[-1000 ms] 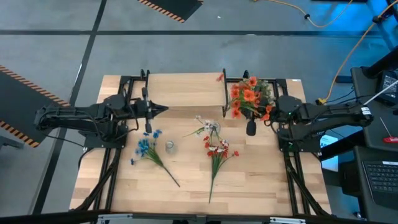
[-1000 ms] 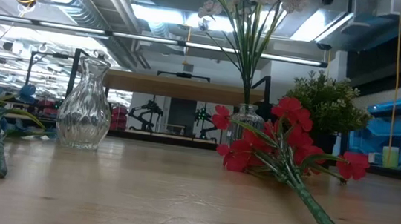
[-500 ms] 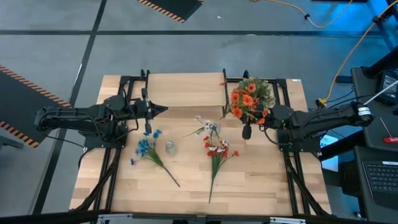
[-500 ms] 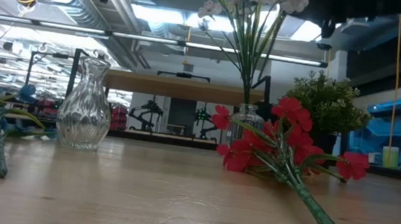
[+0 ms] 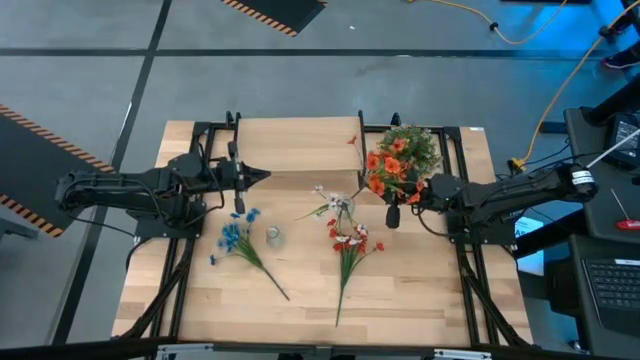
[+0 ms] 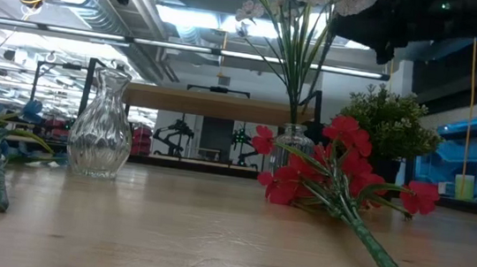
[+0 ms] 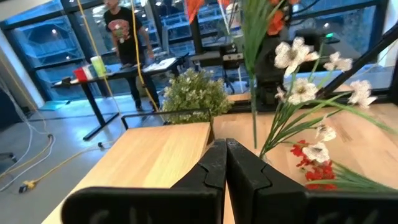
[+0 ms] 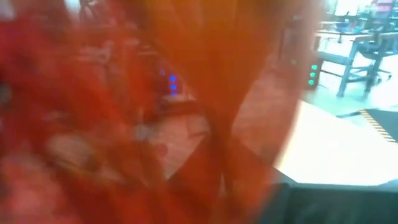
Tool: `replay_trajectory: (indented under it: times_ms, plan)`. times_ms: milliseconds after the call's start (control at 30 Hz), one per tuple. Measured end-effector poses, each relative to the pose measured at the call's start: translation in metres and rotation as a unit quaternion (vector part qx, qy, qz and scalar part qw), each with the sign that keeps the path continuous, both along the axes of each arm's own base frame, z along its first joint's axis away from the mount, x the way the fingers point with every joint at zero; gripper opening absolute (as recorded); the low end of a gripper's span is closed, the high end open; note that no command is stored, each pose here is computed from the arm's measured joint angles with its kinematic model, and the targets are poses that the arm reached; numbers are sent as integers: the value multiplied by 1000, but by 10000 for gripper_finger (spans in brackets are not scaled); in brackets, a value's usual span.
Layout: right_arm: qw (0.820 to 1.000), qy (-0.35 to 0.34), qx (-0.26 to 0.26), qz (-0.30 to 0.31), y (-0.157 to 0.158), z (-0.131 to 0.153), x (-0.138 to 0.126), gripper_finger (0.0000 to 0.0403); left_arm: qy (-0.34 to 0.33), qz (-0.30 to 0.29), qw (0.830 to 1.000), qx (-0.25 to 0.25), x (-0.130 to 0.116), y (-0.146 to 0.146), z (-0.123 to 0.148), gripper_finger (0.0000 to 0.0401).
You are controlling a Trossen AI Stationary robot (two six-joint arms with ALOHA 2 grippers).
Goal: Pick and place flowers into a vace then onto a shelf
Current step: Put the left orange flowers into the right transparent vase
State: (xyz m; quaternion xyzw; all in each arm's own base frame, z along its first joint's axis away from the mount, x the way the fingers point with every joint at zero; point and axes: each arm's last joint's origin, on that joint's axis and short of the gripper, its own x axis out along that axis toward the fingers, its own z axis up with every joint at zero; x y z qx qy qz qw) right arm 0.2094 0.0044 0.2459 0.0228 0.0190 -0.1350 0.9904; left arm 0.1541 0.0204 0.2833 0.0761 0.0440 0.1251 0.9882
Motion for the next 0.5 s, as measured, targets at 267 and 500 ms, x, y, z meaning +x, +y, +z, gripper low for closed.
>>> replay_trajectory:
  times_ms: [267,500]
  plan:
    - [1000,19,0,1,1,-11,10,6,11,14,1000,0,3,1,-3,2]
    - [1000,28,5,-1,1,-15,13,6,11,14,1000,0,3,1,-3,3]
